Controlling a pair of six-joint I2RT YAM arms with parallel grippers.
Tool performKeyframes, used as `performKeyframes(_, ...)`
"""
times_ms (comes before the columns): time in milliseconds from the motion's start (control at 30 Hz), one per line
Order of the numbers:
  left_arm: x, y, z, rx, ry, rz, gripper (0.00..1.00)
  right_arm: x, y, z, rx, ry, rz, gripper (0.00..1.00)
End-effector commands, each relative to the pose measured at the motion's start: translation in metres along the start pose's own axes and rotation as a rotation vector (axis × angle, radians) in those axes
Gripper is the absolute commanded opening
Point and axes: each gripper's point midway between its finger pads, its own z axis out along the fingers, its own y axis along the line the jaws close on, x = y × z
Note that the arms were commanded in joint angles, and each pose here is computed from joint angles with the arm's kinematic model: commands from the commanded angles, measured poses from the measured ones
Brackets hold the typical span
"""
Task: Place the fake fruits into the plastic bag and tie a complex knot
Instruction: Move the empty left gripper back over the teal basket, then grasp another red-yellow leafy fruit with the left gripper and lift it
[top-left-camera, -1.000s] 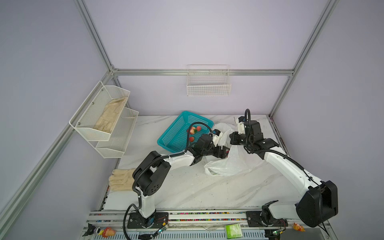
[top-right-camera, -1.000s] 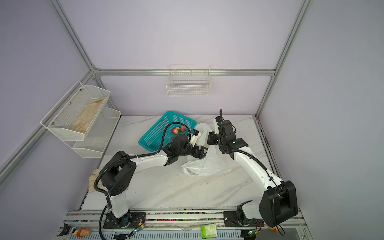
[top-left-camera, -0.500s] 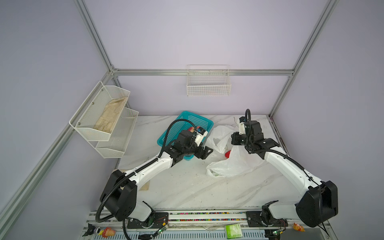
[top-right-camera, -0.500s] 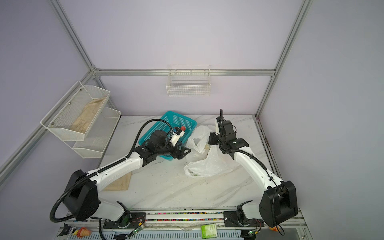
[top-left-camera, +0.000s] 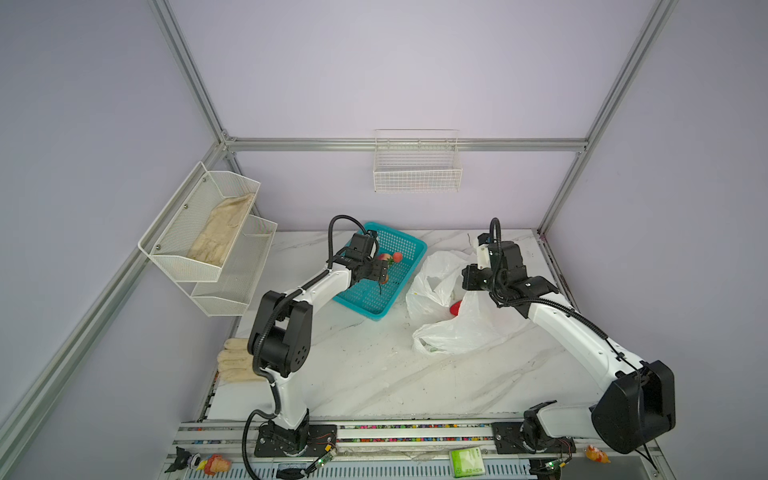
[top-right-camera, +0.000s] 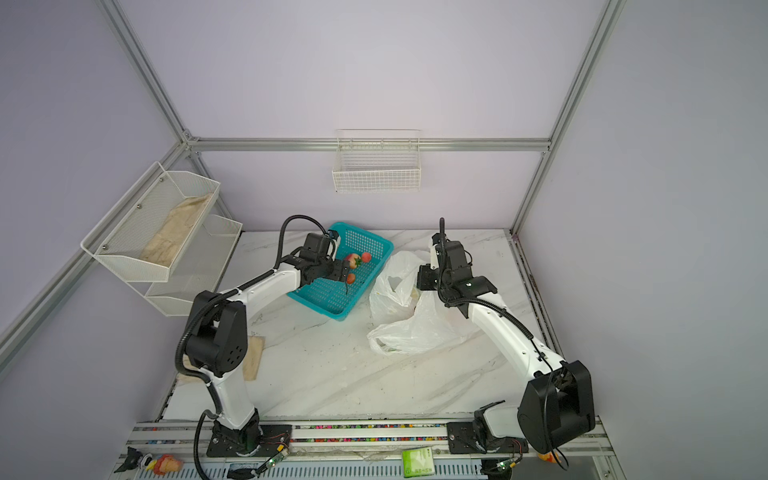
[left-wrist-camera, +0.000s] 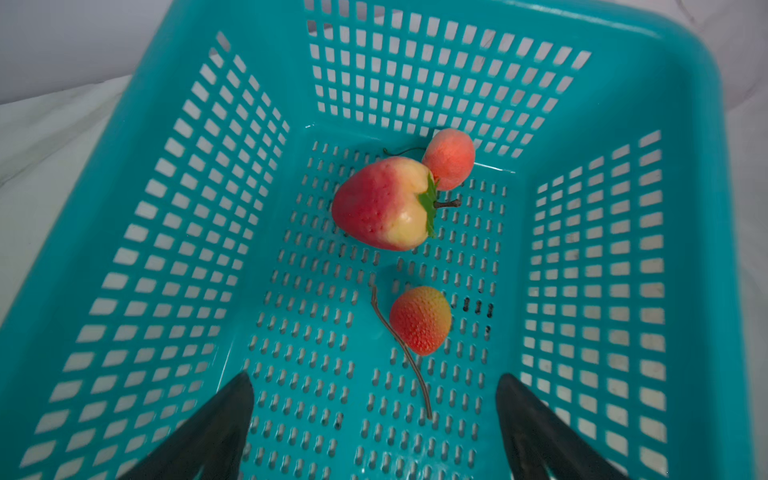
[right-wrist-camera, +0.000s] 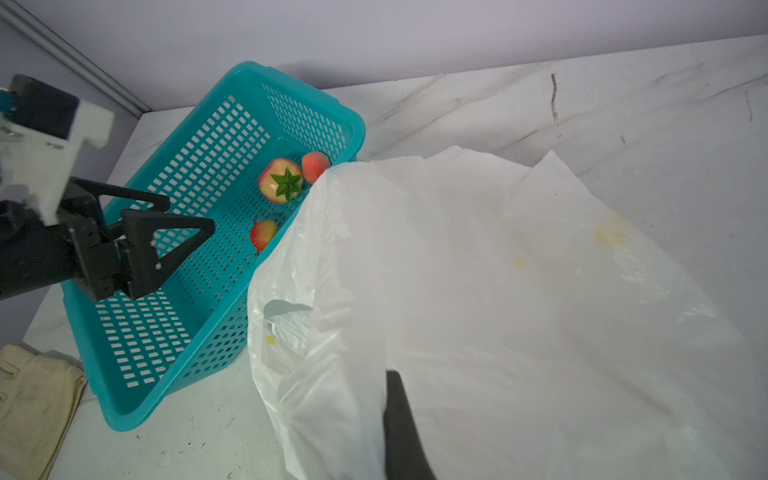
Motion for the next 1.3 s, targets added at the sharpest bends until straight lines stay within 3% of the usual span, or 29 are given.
performKeyframes(0,-0.044,0.001,-0.004,-0.023,-0.045,0.140,0.91,-0.009,-0.002,-0.001,0.014,-0.020,-0.012,0.00)
performKeyframes(333,-0.043,-0.012,0.043,0.023,0.045,0.307,0.95,-0.012,-0.003,-0.002,0.023,-0.026,0.002,0.00)
performKeyframes(667,-0.058,-0.006,0.073,-0.037,0.039,0.359,0.92,-0.012,-0.001,-0.002,0.015,-0.022,0.007,0.00)
performKeyframes(933,-0.062,0.000,0.097,-0.073,0.054,0.414,0.84,-0.013,-0.002,-0.003,0.022,-0.027,0.005,0.00)
performKeyframes(1267,-0.054,0.009,0.106,-0.081,0.083,0.392,0.71,-0.013,-0.002,-0.002,0.022,-0.024,0.006,0.00)
